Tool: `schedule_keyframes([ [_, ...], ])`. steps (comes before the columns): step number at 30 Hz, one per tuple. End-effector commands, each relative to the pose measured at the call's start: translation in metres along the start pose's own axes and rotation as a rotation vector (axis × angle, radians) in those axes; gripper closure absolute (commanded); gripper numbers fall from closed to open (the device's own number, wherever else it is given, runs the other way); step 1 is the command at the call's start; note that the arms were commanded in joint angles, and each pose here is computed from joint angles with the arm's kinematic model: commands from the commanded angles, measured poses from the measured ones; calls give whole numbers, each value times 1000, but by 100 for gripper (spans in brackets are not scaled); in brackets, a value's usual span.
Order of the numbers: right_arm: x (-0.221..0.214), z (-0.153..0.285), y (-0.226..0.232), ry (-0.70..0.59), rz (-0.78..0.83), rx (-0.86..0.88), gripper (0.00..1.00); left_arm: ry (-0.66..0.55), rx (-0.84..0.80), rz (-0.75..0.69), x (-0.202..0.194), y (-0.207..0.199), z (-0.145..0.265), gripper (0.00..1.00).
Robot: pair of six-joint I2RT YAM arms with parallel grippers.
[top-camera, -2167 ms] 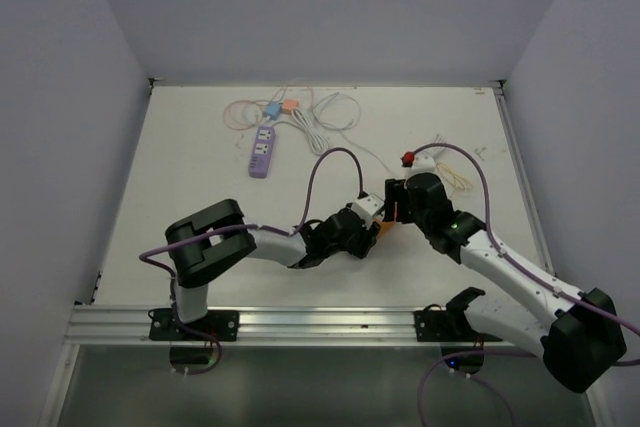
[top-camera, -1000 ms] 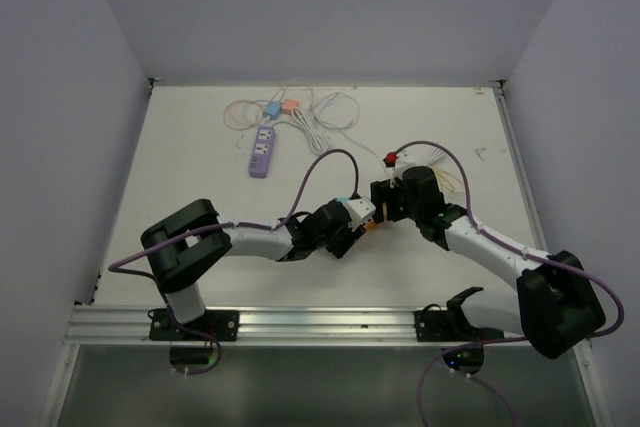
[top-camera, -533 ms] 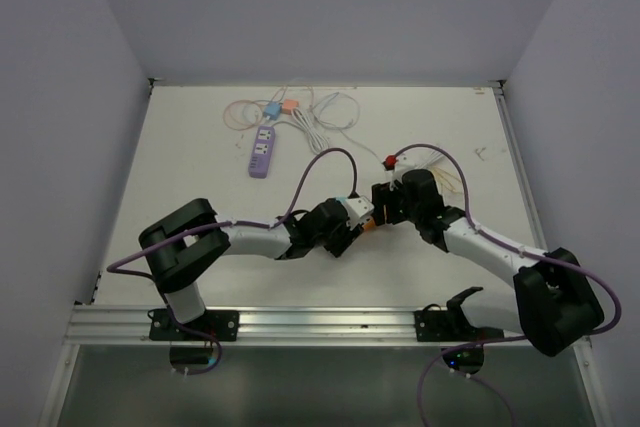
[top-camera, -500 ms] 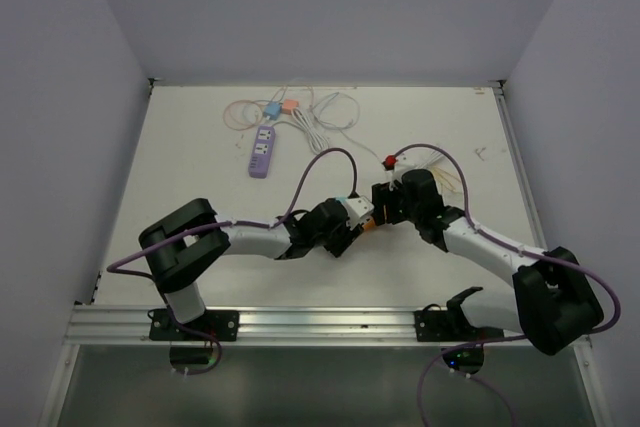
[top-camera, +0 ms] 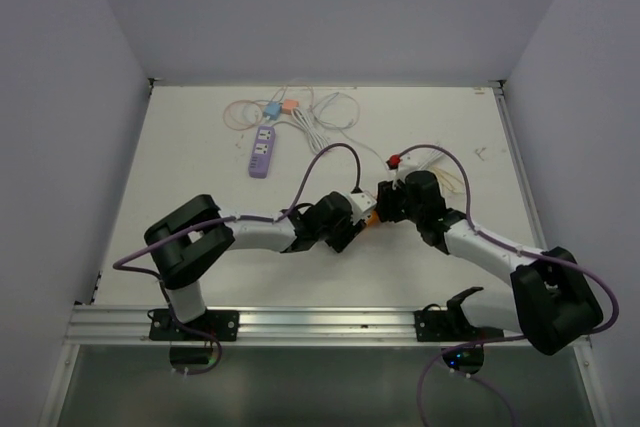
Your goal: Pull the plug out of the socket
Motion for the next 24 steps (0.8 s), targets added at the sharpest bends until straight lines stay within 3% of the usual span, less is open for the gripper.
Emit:
schedule_keyframes([
  [1, 28, 8, 17, -165, -14, 120, 100, 305, 22, -11, -62, 14, -8, 100],
  [13, 21, 10, 30, -167, 109, 132, 100, 322, -3, 3, -64, 13, -8, 100],
  [24, 61, 41, -2, -229, 38, -127, 100, 315, -4, 20, -63, 16, 0, 100],
])
Point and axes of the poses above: each gripper's point midway between its finger pads, its own z axis back along the fingers, its own y axis along the line the jaws close on, x = y × z, the point moved 8 cm from there along z, back along the fingers, and after that the axes turned 13 degrees about z, right-handed, at the moved point
